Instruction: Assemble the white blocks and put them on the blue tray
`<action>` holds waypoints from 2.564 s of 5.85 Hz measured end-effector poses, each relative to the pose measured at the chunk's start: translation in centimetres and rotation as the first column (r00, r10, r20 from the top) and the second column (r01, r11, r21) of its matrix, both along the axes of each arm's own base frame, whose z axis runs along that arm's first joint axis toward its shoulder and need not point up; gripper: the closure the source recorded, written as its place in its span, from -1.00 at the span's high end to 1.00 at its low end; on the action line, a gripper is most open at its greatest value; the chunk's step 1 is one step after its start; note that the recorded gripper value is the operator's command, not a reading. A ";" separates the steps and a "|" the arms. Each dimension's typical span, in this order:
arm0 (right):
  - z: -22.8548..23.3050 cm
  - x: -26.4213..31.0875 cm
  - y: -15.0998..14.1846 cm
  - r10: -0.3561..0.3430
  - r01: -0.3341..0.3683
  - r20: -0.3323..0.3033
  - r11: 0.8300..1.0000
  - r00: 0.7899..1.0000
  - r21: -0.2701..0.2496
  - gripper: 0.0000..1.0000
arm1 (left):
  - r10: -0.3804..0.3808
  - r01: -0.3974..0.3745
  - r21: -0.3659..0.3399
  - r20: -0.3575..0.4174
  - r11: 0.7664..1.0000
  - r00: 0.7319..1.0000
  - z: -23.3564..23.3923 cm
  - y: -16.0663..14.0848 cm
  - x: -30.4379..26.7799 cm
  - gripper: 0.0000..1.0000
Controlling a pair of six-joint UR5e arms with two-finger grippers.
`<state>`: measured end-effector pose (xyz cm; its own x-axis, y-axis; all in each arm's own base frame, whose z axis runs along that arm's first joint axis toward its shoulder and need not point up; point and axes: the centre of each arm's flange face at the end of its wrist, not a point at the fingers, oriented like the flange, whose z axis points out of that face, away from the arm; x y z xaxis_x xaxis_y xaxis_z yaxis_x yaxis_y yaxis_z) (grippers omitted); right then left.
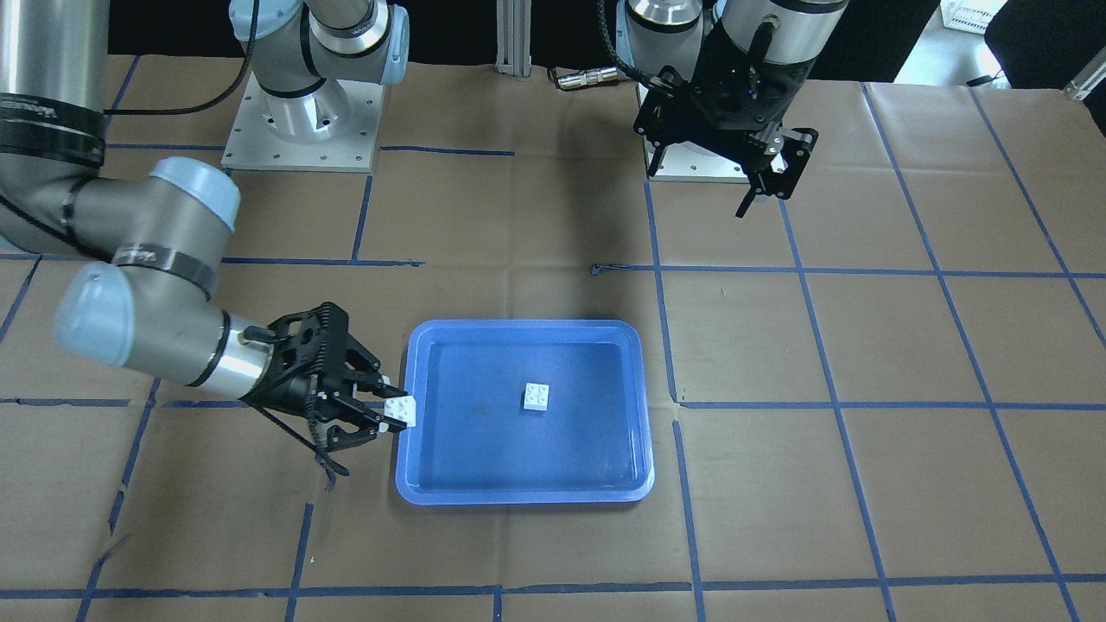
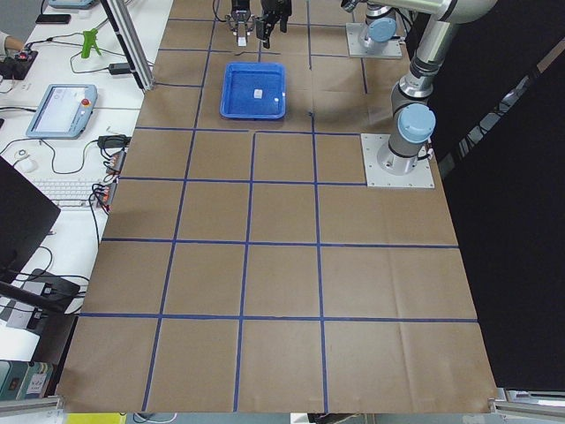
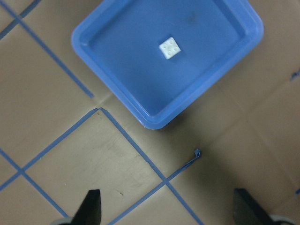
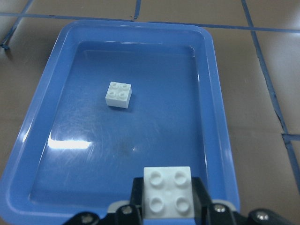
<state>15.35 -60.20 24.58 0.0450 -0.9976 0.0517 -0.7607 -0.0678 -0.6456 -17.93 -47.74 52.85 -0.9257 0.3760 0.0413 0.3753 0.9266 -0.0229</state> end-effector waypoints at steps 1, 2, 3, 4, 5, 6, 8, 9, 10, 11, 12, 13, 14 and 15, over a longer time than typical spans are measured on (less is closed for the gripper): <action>-2.0 3.2 2.6 -0.050 0.050 0.001 0.999 0.999 -0.019 -0.53 | 0.214 -0.214 -0.018 -0.003 0.977 0.977 0.5 0.2 0.7 0.98; -3.9 5.9 5.3 -0.097 0.097 0.011 0.995 0.995 -0.037 -0.53 | 0.342 -0.342 -0.029 -0.004 0.939 0.940 0.6 0.1 1.3 0.98; -5.7 7.9 7.5 -0.115 0.116 0.022 0.992 0.993 -0.049 -0.53 | 0.385 -0.385 -0.040 -0.007 0.922 0.923 0.7 -0.1 1.6 0.98; -7.4 9.1 8.7 -0.114 0.115 0.026 0.992 0.993 -0.059 -0.54 | 0.398 -0.398 -0.046 -0.009 0.916 0.917 0.7 -0.2 1.7 0.98; -8.6 9.5 9.0 -0.112 0.113 0.027 0.992 0.993 -0.060 -0.56 | 0.404 -0.404 -0.051 -0.012 0.913 0.915 0.9 -0.2 1.9 0.98; -9.1 9.6 8.9 -0.115 0.116 0.027 0.992 0.993 -0.057 -0.56 | 0.410 -0.410 -0.055 -0.012 0.910 0.912 1.2 -0.1 2.2 0.98; -9.2 9.7 8.3 -0.149 0.150 0.029 0.988 0.988 -0.033 -0.56 | 0.419 -0.418 -0.060 -0.012 0.906 0.908 1.7 0.1 2.7 0.98; -9.1 9.9 7.9 -0.166 0.167 0.030 0.986 0.986 -0.024 -0.56 | 0.420 -0.419 -0.061 -0.011 0.906 0.908 1.8 0.2 2.7 0.98; -9.2 10.4 7.9 -0.166 0.167 0.028 0.986 0.986 -0.018 -0.56 | 0.420 -0.420 -0.062 -0.011 0.905 0.907 1.8 0.2 2.8 0.98; -9.6 10.9 8.1 -0.159 0.160 0.025 0.987 0.987 -0.010 -0.56 | 0.420 -0.420 -0.063 -0.012 0.905 0.907 1.8 0.2 2.8 0.98; -9.9 11.1 8.2 -0.156 0.156 0.023 0.988 0.987 -0.005 -0.56 | 0.419 -0.419 -0.064 -0.012 0.906 0.908 1.7 0.2 2.7 0.98; -10.0 11.3 8.3 -0.154 0.154 0.022 0.988 0.988 -0.002 -0.56 | 0.419 -0.419 -0.066 -0.013 0.906 0.908 1.7 0.2 2.7 0.98; -10.0 11.4 8.3 -0.152 0.152 0.021 0.988 0.988 -0.002 -0.56 | 0.420 -0.420 -0.066 -0.013 0.905 0.908 1.7 0.2 2.8 0.98; -10.0 11.4 8.4 -0.152 0.152 0.020 0.988 0.988 -0.002 -0.56 | 0.420 -0.420 -0.066 -0.013 0.905 0.907 1.7 0.2 2.8 0.98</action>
